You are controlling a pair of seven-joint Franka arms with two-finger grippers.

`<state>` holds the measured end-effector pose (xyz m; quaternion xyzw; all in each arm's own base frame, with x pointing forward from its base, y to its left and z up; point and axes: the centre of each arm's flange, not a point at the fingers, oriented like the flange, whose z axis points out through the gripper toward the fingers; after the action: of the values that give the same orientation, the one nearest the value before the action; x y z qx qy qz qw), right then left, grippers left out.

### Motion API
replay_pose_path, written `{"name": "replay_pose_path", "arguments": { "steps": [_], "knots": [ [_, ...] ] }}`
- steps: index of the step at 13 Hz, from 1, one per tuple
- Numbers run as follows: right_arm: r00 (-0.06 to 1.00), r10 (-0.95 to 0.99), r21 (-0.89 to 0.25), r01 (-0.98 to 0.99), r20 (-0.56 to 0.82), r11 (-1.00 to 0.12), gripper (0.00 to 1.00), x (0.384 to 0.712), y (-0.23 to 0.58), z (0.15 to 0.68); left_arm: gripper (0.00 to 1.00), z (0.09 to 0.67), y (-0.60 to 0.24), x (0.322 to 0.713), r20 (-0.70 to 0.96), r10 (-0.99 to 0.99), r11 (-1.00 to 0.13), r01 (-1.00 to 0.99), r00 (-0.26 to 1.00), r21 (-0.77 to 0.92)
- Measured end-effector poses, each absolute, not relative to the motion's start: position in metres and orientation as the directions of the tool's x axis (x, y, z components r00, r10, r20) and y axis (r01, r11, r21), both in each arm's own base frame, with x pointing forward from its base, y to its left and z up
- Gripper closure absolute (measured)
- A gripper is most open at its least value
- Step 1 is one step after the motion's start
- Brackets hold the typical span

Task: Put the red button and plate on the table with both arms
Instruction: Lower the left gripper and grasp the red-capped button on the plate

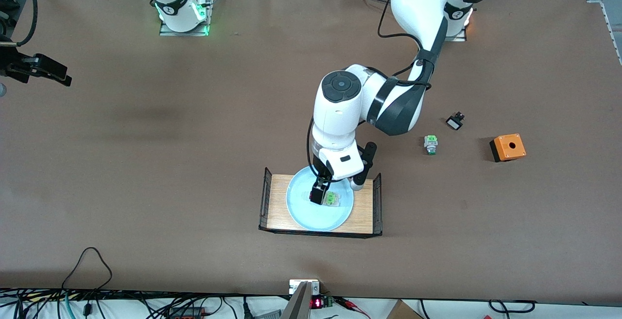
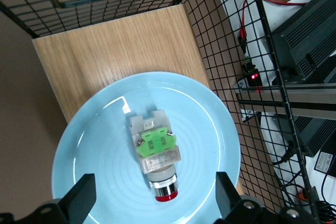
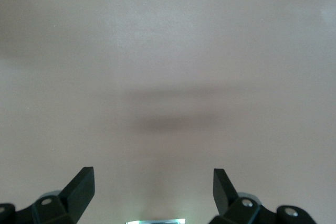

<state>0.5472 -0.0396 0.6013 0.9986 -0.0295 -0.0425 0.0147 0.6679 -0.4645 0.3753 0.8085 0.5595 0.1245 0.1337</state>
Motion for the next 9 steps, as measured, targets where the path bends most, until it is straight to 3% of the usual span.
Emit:
{"name": "replay_pose_path", "arguments": {
  "steps": [9],
  "knots": [
    [0.995,-0.060,0.032,-0.058,-0.084,-0.998,0.00,0.547,-0.040,0.601,0.02,0.343,-0.456,0.679,0.085,0.940,-0.338,0.869,0.330,0.361]
  ]
}}
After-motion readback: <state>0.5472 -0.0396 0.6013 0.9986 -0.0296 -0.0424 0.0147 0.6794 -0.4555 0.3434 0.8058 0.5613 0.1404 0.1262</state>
